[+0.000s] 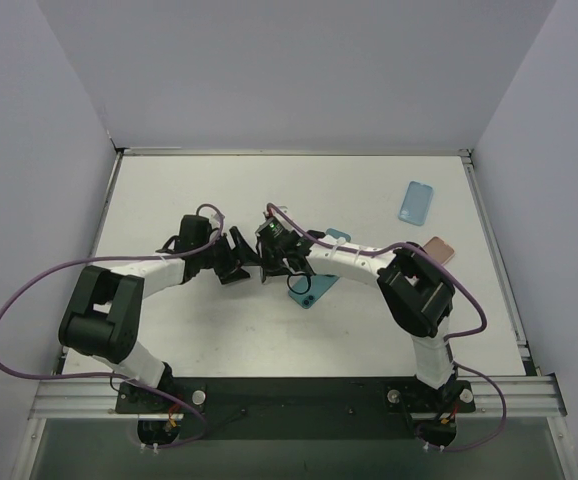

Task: Take the phone out of the phone case
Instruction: Remove the phone case from the phone.

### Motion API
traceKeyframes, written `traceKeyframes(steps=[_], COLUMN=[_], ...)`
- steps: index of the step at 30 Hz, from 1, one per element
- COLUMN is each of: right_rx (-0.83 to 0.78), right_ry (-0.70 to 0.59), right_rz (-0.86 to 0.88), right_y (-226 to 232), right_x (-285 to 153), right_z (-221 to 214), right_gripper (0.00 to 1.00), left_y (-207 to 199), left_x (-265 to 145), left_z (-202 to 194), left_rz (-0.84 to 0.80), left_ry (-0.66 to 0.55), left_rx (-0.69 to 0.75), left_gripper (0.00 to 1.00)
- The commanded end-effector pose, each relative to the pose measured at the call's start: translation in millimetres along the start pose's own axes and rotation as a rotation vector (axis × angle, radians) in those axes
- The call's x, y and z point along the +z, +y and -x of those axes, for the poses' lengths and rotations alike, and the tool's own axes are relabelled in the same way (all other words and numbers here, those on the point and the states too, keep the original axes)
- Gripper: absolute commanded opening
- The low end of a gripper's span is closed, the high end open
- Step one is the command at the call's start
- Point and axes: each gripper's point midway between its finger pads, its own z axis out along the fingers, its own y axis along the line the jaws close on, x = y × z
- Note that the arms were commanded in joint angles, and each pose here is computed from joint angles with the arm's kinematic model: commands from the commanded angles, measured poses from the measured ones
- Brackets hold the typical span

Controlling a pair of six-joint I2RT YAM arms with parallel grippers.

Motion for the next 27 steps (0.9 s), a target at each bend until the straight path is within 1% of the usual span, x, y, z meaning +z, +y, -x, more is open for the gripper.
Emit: traceKeyframes(steps=[1,5,9,10,12,13,14,17,18,20,22,27], right_rx=[-0.066,-0.100,-0.108,-0.107,-0.106,-0.104,-0.104,-0.097,-0.092,-0.087,-0.081,-0.109], right_ry=[0.129,0.129,0.105,0.102,0.093,0.088,0.084,0.060,0.052,0.037,0.024,-0.012], right_rz=[-0.055,-0.081,-0.115,-0.119,-0.120,-0.121,-0.124,-0.126,-0.126,-0.124,-0.127,-0.129], right_y=[-11.6,-16.3,-21.4,-21.8,-20.7,-21.0,-20.9,-18.3,-17.4,-15.4,-15.2,-12.8], right_x=[9.6,-0.4,-10.1,-11.2,-14.8,-15.7,-16.7,-20.6,-21.9,-23.7,-25.9,-34.4], right_z=[-48.9,-50.4,-42.4,-41.2,-36.9,-35.0,-33.2,-24.5,-21.8,-16.6,-12.1,-2.6], right_gripper=[0.00,0.00,0.00,0.10,0.15,0.20,0.23,0.24,0.24,0.14,0.00,0.00], left_y=[-28.2,-31.0,-30.4,-29.0,-29.7,-29.7,-29.6,-32.3,-32.1,-32.2,-31.8,-32.3], left_x=[-3.8,-3.4,-0.5,1.0,2.5,3.3,3.8,3.9,4.4,4.5,4.7,3.3], left_z=[25.2,26.7,25.7,25.3,24.7,25.0,24.3,24.5,25.1,24.8,24.7,25.1], left_rz=[-0.038,-0.040,-0.046,-0.043,-0.047,-0.047,-0.046,-0.053,-0.051,-0.052,-0.050,-0.045], left_ry=[-0.078,-0.071,-0.060,-0.055,-0.051,-0.049,-0.047,-0.044,-0.044,-0.041,-0.039,-0.041], left_rx=[0.052,0.049,0.043,0.039,0.038,0.036,0.036,0.040,0.039,0.040,0.039,0.045], left_gripper=[0.78,0.78,0.78,0.78,0.78,0.78,0.78,0.77,0.77,0.77,0.77,0.77])
